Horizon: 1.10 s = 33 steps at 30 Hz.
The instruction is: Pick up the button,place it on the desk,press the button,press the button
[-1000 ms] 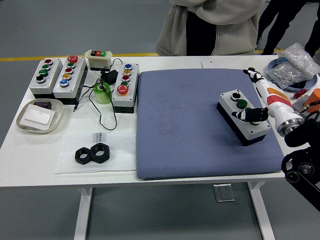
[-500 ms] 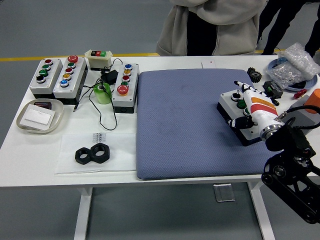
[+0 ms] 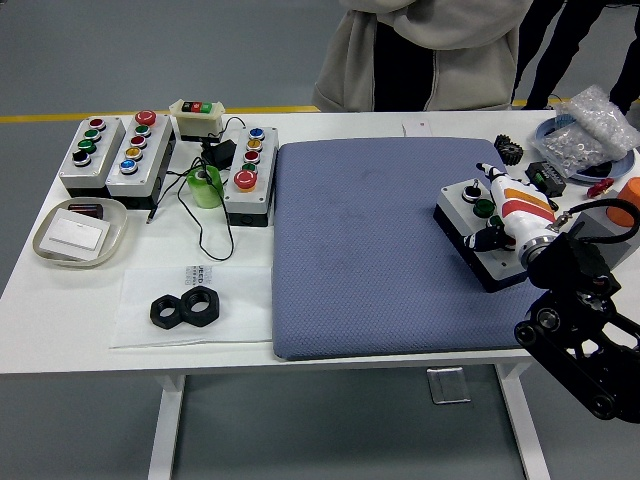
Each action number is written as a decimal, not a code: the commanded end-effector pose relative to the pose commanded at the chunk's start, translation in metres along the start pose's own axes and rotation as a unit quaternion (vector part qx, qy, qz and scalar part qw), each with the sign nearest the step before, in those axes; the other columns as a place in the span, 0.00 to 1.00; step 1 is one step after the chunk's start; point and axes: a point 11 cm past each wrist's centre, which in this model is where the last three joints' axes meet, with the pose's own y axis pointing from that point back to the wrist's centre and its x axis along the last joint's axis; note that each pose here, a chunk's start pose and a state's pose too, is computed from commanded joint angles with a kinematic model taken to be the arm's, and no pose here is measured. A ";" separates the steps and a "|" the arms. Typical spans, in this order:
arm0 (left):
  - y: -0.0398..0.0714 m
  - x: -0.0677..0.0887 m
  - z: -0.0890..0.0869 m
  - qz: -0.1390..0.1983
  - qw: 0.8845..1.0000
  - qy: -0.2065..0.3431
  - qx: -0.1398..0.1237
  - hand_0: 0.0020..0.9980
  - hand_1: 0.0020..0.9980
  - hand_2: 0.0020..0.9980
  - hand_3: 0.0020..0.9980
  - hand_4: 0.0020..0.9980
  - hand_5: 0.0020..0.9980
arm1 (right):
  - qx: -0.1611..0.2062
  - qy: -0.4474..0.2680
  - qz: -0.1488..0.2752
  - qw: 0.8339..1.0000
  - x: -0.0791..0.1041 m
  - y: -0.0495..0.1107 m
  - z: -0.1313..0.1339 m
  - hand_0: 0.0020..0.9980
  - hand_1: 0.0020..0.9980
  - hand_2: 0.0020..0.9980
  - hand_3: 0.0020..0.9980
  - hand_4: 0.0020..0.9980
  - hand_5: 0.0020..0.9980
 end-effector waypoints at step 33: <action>0.000 0.000 0.002 0.000 1.000 0.002 -0.002 0.68 0.83 0.89 0.83 0.65 1.00 | -0.050 0.027 -0.019 0.998 -0.006 -0.011 0.024 0.68 0.56 0.64 0.92 0.97 0.15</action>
